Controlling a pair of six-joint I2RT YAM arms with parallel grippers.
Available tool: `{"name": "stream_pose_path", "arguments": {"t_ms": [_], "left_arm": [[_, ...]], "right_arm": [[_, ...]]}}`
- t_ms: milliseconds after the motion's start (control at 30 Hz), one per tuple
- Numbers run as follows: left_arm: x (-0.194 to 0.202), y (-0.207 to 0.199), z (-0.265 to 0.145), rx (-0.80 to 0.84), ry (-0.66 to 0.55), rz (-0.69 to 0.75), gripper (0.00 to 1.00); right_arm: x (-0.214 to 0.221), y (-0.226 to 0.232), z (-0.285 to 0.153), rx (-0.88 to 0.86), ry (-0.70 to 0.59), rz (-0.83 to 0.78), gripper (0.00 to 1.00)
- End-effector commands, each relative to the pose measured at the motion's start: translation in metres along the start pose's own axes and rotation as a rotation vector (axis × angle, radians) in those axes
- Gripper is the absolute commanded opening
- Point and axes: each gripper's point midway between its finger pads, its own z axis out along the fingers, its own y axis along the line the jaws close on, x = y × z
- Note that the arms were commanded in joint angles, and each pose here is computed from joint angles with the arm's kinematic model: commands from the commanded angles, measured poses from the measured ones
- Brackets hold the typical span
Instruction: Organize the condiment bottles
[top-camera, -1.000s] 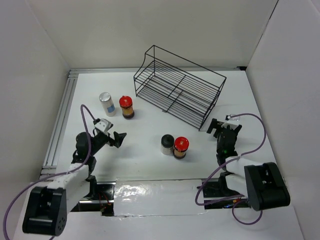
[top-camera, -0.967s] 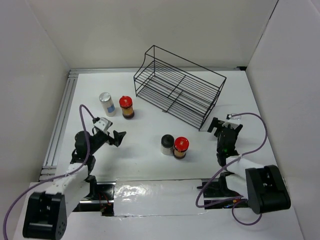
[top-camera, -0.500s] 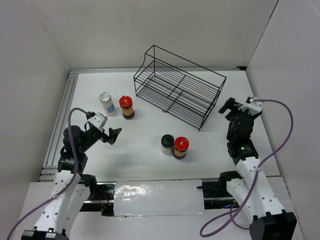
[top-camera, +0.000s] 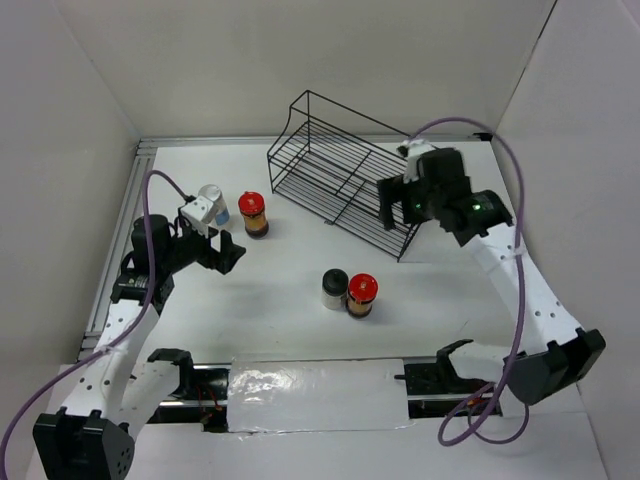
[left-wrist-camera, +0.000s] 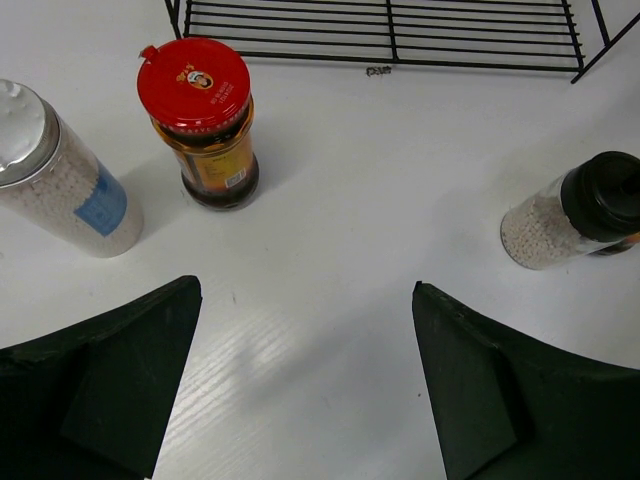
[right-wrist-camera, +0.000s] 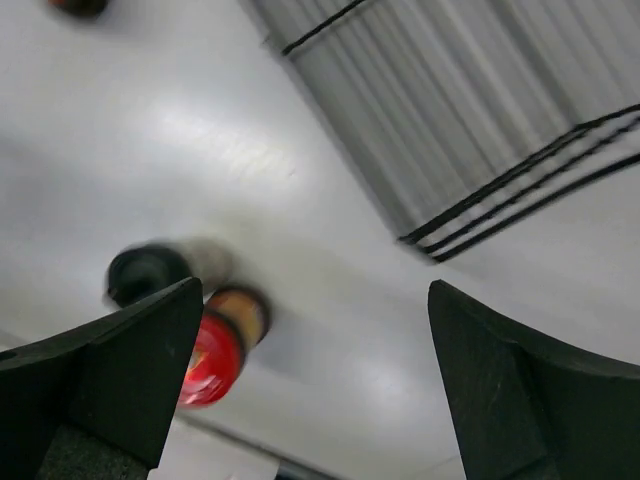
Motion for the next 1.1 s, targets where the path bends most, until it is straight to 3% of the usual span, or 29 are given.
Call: {"name": "stream_pose_path", "arguments": {"t_ms": [0,167,400,567,900,1067], "left_arm": [[-0.015,0.001,-0.006,-0.022,-0.030,0.019,0.99],[-0.020,-0.006,-0.014,-0.001,-0.041,0.041,0.99],[-0.024,-0.015,-0.023,0.018,-0.055,0.071,0.99],[-0.027,-0.020,-0.027,0.037,-0.066,0.090,0.99],[-0.027,-0.018,-0.031,0.012,-0.075,0.106,0.99],[-0.023,-0.017,-0.030,0.009,-0.063,0.103,0.99]], "right_arm": [[0.064,0.049,-0.034,-0.078,0.240,-0.009,1.00],[0.109,0.112,-0.047,-0.124,0.322,-0.049,1.00],[0.161,0.106,-0.047,0.105,0.407,0.042,1.00],[0.157,0.122,-0.024,-0.001,0.344,0.117,1.00],[0.169,0.128,0.009,-0.042,0.358,0.081,1.00],[0.170,0.128,0.018,-0.040,0.357,0.071,0.89]]}}
